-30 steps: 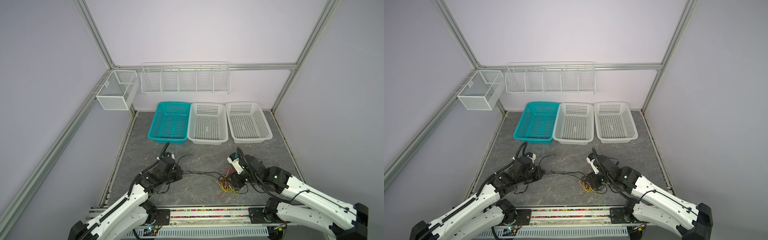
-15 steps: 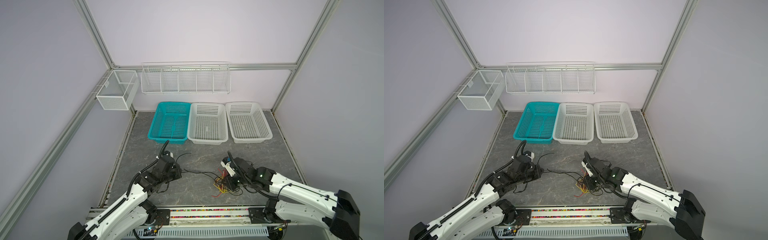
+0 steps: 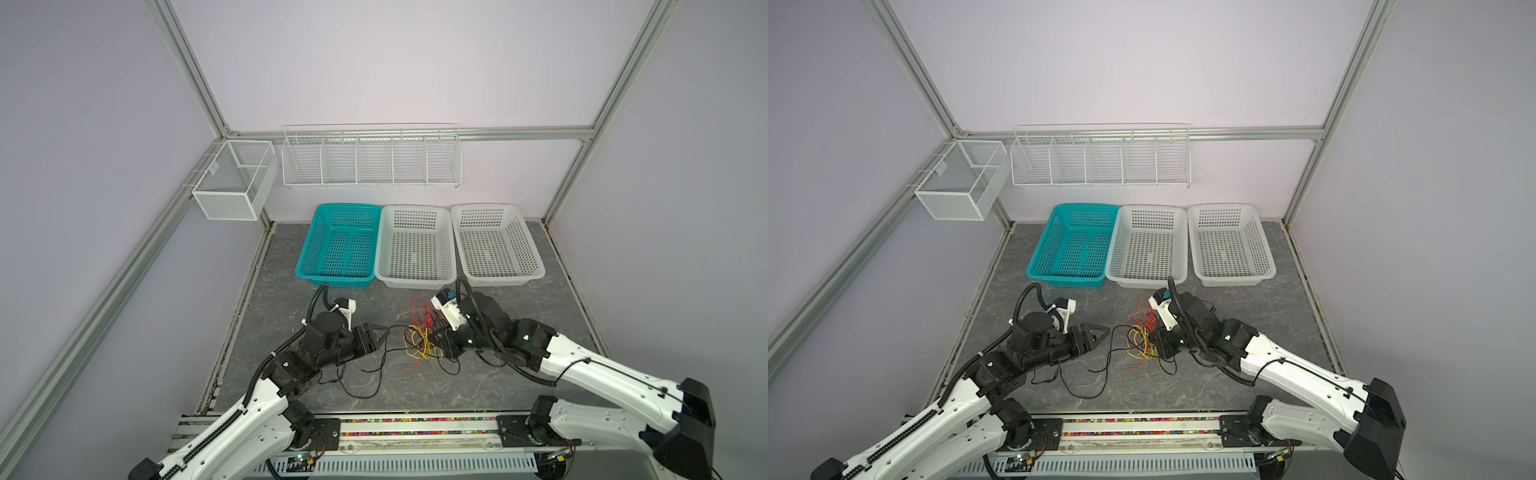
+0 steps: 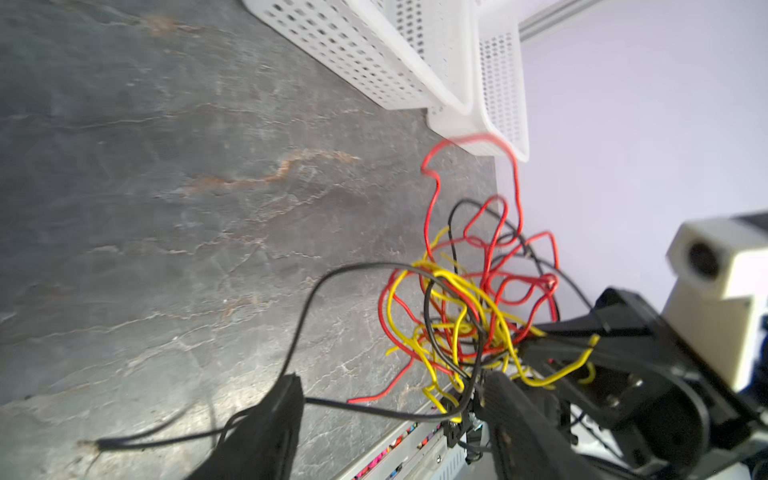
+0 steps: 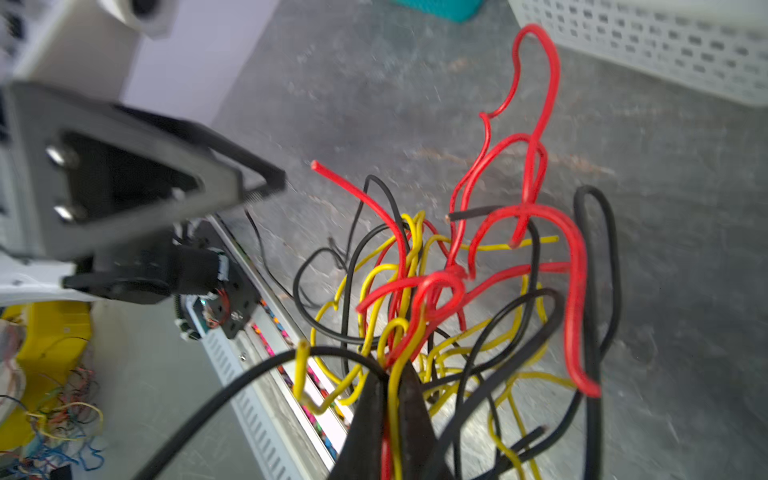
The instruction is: Untangle the cables
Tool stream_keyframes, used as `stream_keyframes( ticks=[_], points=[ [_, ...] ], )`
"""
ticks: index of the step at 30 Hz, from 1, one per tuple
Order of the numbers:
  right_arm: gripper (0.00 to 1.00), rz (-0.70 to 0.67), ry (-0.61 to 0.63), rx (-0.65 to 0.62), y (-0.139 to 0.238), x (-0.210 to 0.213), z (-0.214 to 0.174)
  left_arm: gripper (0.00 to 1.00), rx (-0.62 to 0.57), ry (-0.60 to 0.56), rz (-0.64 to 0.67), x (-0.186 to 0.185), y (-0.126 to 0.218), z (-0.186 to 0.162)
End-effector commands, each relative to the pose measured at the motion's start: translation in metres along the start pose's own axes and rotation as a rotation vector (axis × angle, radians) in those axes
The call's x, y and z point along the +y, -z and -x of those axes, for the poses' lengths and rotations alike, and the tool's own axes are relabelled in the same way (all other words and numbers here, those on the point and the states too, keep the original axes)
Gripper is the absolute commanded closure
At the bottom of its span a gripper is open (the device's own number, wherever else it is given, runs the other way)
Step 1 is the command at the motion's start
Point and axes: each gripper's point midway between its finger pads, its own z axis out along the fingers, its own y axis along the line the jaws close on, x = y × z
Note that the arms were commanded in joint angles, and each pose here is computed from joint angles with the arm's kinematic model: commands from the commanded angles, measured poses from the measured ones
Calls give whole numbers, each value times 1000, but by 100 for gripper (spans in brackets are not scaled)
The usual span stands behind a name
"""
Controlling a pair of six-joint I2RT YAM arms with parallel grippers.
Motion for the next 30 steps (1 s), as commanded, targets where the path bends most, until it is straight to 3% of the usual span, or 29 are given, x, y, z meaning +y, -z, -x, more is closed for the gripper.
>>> stream_keyframes(
  ticks=[1, 12, 17, 30],
  points=[
    [94, 135, 24, -56, 1, 32, 30, 28, 22, -18, -88, -30, -2, -4],
    [94, 184, 45, -88, 5, 46, 43, 31, 127, -28, -41, -15, -27, -27],
    [94, 213, 63, -104, 12, 52, 43, 54, 124, -35, 10, -2, -27, -29],
    [94, 129, 72, -123, 19, 34, 35, 90, 130, -39, 16, 2, -28, -31]
  ],
)
